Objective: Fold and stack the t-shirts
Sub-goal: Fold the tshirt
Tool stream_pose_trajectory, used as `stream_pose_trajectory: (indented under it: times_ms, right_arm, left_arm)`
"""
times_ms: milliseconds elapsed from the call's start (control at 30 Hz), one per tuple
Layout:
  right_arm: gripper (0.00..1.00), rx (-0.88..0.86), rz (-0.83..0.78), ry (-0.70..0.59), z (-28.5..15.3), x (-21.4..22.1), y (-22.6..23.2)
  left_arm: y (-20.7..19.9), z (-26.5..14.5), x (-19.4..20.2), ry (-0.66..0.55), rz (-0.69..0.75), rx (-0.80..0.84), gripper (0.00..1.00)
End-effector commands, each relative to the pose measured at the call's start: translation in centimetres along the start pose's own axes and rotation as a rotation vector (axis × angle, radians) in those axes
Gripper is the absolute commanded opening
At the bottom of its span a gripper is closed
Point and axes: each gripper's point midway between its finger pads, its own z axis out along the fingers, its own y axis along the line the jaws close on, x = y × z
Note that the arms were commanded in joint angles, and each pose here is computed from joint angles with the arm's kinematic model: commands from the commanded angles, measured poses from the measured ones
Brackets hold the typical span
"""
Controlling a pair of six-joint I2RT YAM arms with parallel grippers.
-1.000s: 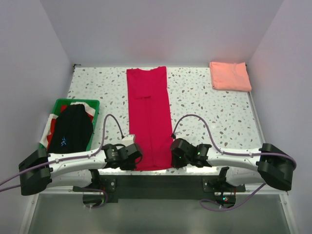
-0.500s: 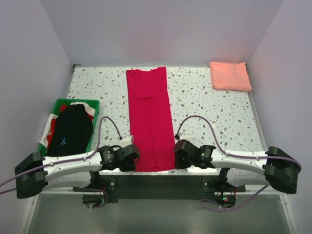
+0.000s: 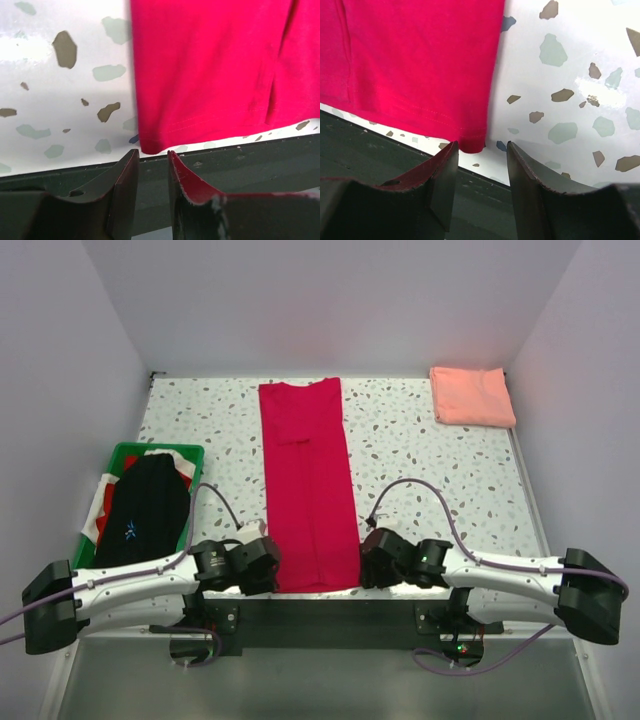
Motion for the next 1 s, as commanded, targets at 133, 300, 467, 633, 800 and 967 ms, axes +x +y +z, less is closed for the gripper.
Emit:
stream_pose_trajectory:
  times_ms: [133,300,467,633,800,967]
  right_arm:
    - [0.47,-0.022,0.055,0.029,1.2,0.9,0.3]
    - [0.47,-0.020,0.055,0.035,1.5,1.1,0.1]
    - [0.45,-0.014,0.052,0.038,1.5,1.1,-0.1]
    - [0.43,-0.003,0.034,0.053,1.6,1.3,-0.2]
    - [0.40,0.002,0.038,0.065,1.6,1.6,-0.3]
    - [0.31,-0.006,0.037,0.068,1.4,1.5,0.0]
  left_arm:
    - [0.7,-0.2,-0.6,-0.037,-0.079,-0.053,0.36]
    - [0.6,0.6,-0.8,-0.056,-0.078,-0.028,0.40]
    - [1.3,1.7,0.1,-0.033,-0.084,-0.028,0.40]
    - [2.0,2.2,0.2,-0.036,-0.083,-0.047,0.38]
    - [2.5,2.5,0.5,-0.027,-0.078,-0.056,0.25]
    - [2.0,2.3,0.5,-0.022,-0.068,-0.038,0.01]
